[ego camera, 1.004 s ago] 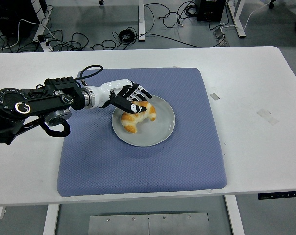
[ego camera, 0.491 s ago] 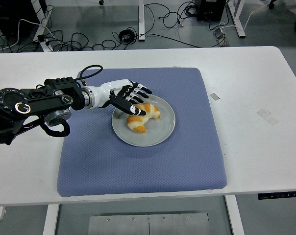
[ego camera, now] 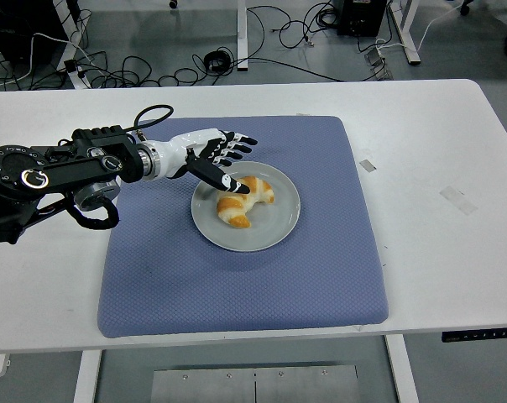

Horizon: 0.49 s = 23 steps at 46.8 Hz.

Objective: Place the bread on the plate

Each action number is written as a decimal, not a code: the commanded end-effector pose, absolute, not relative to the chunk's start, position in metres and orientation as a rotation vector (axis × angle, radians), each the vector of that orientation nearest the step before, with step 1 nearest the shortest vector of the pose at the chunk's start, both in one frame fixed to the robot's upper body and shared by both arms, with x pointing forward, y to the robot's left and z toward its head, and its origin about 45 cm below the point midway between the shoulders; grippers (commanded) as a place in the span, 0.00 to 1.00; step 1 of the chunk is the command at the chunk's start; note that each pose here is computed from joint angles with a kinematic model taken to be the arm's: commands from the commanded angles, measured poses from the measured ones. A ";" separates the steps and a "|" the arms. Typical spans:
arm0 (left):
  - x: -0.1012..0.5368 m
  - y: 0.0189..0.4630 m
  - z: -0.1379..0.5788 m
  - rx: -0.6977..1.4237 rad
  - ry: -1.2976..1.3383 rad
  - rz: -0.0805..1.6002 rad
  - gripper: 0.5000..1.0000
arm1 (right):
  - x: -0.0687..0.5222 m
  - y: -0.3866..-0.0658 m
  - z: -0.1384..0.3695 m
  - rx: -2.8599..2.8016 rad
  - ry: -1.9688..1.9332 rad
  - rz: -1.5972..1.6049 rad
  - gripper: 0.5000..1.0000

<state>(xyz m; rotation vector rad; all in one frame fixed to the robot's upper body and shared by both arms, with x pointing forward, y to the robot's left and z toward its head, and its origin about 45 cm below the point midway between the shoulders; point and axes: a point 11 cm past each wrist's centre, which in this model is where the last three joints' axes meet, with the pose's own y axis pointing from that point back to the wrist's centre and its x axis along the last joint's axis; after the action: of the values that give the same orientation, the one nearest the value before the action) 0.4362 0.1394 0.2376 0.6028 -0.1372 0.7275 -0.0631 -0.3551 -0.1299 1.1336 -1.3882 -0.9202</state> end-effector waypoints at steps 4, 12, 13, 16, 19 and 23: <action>0.441 0.137 0.250 0.560 -0.134 0.746 0.94 | -0.063 -0.355 -0.130 1.135 -1.389 -0.920 1.00; 0.452 0.139 0.273 0.477 -0.123 0.795 0.94 | -0.063 -0.355 -0.130 1.132 -1.388 -0.920 1.00; 0.454 0.141 0.276 0.467 -0.121 0.807 0.94 | -0.063 -0.355 -0.130 1.135 -1.389 -0.920 1.00; 0.458 0.144 0.283 0.436 -0.104 0.831 0.94 | -0.063 -0.355 -0.130 1.135 -1.387 -0.922 1.00; 0.464 0.151 0.287 0.411 -0.080 0.868 0.94 | -0.063 -0.355 -0.130 1.132 -1.388 -0.920 1.00; 0.476 0.164 0.292 0.372 -0.046 0.932 0.94 | -0.063 -0.355 -0.130 1.132 -1.388 -0.920 1.00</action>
<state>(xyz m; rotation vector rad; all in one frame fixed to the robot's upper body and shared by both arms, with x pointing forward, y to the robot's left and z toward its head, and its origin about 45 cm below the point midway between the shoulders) 0.4691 0.1558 0.2891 0.3951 -0.0656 0.8943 -0.0629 -0.3552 -0.1299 1.1336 -1.3882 -0.9198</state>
